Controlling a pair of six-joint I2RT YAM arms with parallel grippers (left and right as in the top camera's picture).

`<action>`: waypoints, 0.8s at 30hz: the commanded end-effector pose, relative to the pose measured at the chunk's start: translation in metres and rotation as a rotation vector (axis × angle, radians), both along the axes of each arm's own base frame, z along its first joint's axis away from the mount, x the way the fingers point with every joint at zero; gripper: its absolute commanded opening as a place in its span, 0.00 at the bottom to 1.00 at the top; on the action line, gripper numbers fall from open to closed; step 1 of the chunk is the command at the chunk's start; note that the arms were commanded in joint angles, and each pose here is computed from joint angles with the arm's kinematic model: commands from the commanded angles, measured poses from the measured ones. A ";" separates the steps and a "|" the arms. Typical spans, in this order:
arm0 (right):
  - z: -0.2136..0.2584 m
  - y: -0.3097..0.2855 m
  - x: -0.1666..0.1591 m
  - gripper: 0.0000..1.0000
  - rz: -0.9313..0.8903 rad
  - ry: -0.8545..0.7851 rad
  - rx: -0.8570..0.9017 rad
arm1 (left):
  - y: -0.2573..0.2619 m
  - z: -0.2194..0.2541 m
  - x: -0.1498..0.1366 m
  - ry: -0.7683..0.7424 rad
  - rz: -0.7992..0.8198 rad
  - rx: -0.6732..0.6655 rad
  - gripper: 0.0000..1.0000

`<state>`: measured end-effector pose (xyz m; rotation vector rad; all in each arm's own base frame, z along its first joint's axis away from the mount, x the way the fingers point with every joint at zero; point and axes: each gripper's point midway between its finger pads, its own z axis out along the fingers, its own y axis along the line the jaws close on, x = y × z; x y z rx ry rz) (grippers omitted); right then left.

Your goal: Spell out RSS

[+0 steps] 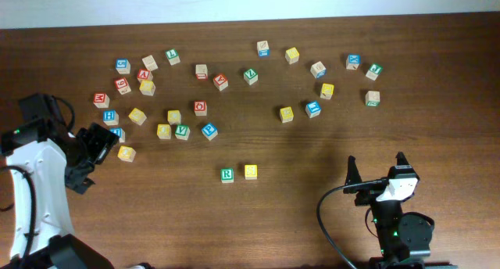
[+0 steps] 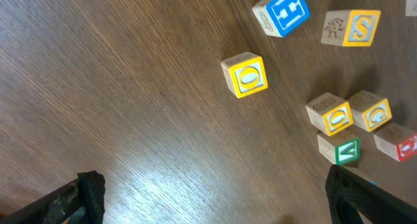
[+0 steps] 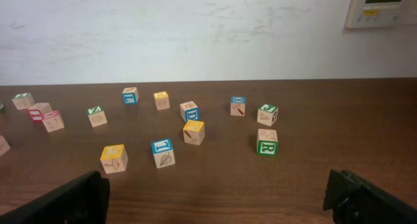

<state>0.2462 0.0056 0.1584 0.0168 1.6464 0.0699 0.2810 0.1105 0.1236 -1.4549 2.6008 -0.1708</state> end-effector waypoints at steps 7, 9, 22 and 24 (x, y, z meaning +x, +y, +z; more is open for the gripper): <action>0.008 0.054 -0.010 0.98 0.306 0.011 0.276 | -0.006 0.006 0.011 -0.074 0.014 -0.073 0.99; 0.008 0.029 -0.003 0.98 0.159 -0.008 0.271 | -0.046 0.024 0.041 -0.262 -0.212 -0.233 0.94; -0.020 -0.046 -0.001 0.98 -0.289 0.058 0.210 | -0.059 0.037 0.109 -0.350 -0.275 0.259 0.99; -0.020 -0.046 -0.001 0.98 -0.289 0.058 0.210 | -0.056 0.036 0.119 -0.373 -0.254 0.270 0.96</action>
